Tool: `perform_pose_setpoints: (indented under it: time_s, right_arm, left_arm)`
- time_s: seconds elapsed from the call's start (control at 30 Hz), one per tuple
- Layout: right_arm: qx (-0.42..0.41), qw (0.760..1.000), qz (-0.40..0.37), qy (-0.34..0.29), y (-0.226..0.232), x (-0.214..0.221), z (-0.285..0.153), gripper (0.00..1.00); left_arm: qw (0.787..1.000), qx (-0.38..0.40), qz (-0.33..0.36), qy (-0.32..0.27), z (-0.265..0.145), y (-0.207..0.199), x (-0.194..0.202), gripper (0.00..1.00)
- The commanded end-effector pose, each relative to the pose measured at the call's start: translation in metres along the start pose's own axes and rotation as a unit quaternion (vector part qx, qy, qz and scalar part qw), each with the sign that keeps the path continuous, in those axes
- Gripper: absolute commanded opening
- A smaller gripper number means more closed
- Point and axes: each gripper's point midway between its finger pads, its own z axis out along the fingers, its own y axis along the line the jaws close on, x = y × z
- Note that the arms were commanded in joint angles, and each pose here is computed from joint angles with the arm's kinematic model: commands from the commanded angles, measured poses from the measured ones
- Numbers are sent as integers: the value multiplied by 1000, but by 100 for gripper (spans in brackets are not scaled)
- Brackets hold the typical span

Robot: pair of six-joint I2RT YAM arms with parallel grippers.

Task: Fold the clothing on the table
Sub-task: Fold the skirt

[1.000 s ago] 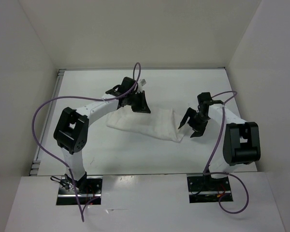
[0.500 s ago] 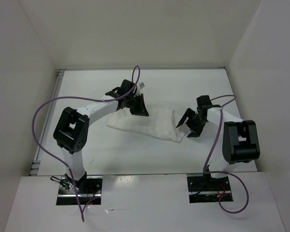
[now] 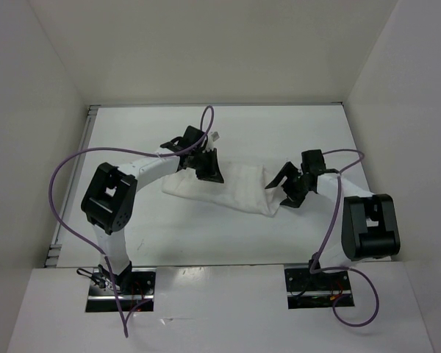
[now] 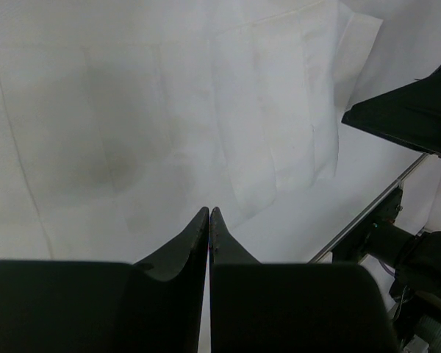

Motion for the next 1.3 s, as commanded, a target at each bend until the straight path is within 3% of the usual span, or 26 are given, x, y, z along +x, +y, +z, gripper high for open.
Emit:
perform_pose_setpoints:
  time_s: [0.0, 0.13, 0.3, 0.57, 0.83, 1.07, 1.27]
  right_arm:
    - [-53, 998, -10, -31, 22, -9, -9, 87]
    - [-82, 996, -16, -36, 34, -9, -14, 87]
    - [-41, 999, -15, -4, 16, -1, 1, 87]
    - [18, 997, -17, -74, 11, -20, -27, 87]
    - [51, 997, 26, -41, -20, -3, 2, 87]
    - [28, 998, 40, -43, -14, -7, 14, 87]
    - [-22, 996, 38, -83, 9, -21, 4, 87]
  left_arm:
    - [1000, 16, 17, -9, -9, -9, -4, 6]
    - [1000, 16, 17, -9, -11, -9, -2, 6]
    - [1000, 16, 17, -9, -11, -9, -2, 5]
    - [1000, 17, 18, -12, -12, -9, -2, 5]
    - [999, 22, 23, -9, -12, -11, -1, 5]
    - [999, 22, 28, -9, -19, -11, 3, 5]
    - [999, 20, 30, -5, -21, -10, 7, 5]
